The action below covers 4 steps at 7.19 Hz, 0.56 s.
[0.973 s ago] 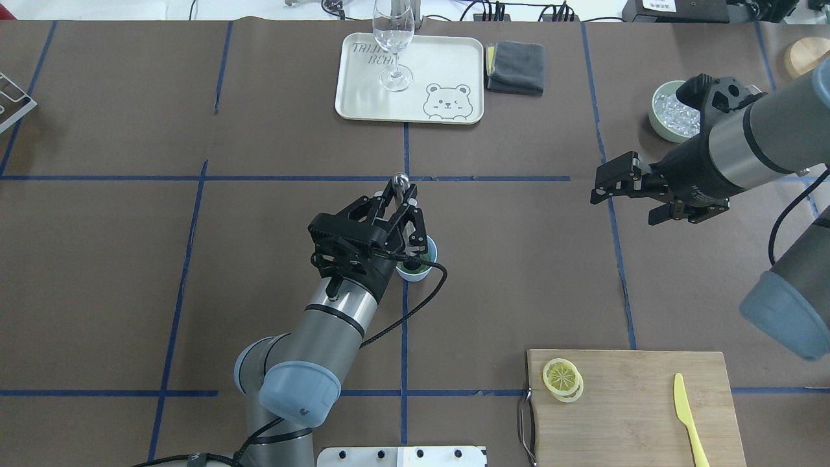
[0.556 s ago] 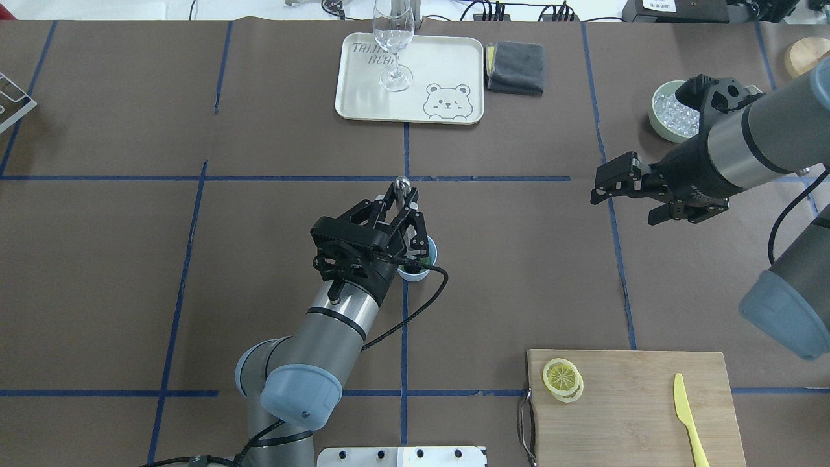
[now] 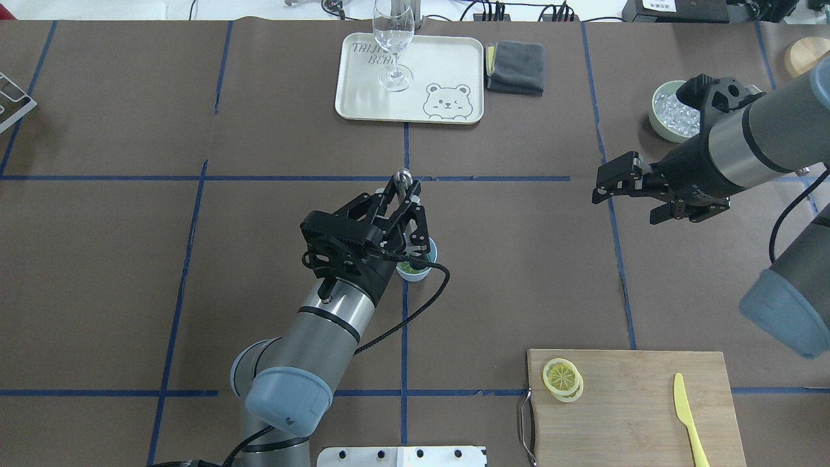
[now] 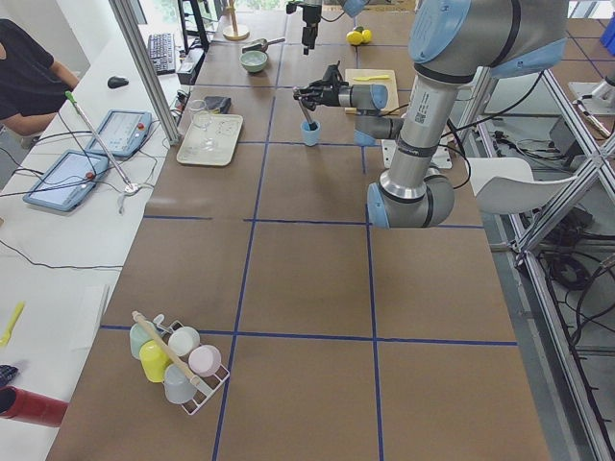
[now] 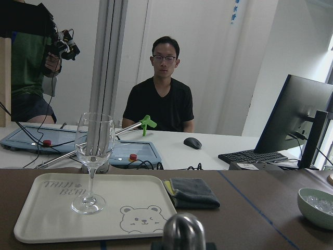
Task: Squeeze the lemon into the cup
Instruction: 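Lift the muddler out of the cup with the left gripper while the right arm withdraws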
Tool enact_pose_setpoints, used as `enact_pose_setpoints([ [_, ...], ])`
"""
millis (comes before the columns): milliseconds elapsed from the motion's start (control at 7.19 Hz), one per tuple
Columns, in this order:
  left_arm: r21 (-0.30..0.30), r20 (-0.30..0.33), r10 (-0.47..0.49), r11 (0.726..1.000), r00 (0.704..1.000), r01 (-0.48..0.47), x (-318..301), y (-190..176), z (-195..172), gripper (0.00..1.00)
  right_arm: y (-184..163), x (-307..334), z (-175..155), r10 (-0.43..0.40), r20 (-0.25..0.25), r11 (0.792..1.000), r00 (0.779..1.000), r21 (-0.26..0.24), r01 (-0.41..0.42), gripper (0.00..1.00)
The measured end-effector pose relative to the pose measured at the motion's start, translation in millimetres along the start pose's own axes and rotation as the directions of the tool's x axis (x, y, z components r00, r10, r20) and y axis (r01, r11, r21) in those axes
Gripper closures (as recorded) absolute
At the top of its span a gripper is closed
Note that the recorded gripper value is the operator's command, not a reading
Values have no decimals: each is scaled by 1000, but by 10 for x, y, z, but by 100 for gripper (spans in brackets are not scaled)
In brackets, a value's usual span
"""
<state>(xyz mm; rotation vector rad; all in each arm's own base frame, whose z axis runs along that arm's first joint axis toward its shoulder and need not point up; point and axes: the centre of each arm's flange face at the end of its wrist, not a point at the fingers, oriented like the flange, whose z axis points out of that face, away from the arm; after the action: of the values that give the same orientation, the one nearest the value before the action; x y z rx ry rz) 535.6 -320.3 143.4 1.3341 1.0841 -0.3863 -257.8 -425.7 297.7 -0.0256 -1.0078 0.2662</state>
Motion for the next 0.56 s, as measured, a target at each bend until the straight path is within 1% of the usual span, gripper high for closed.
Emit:
enact_pose_setpoints([
  [278, 86, -64, -38, 995, 997, 43, 46, -839, -308, 100, -192, 380, -50, -55, -44, 998, 998, 20, 56, 0],
  [417, 125, -78, -55, 990, 995, 65, -21, -1163, -412, 100, -358, 662, -119, -89, -67, 996, 994, 23, 90, 0],
  [556, 138, -67, -39, 989, 997, 48, -194, -1248, -439, 100, -550, 974, -195, -115, -82, 993, 990, 17, 116, 0],
])
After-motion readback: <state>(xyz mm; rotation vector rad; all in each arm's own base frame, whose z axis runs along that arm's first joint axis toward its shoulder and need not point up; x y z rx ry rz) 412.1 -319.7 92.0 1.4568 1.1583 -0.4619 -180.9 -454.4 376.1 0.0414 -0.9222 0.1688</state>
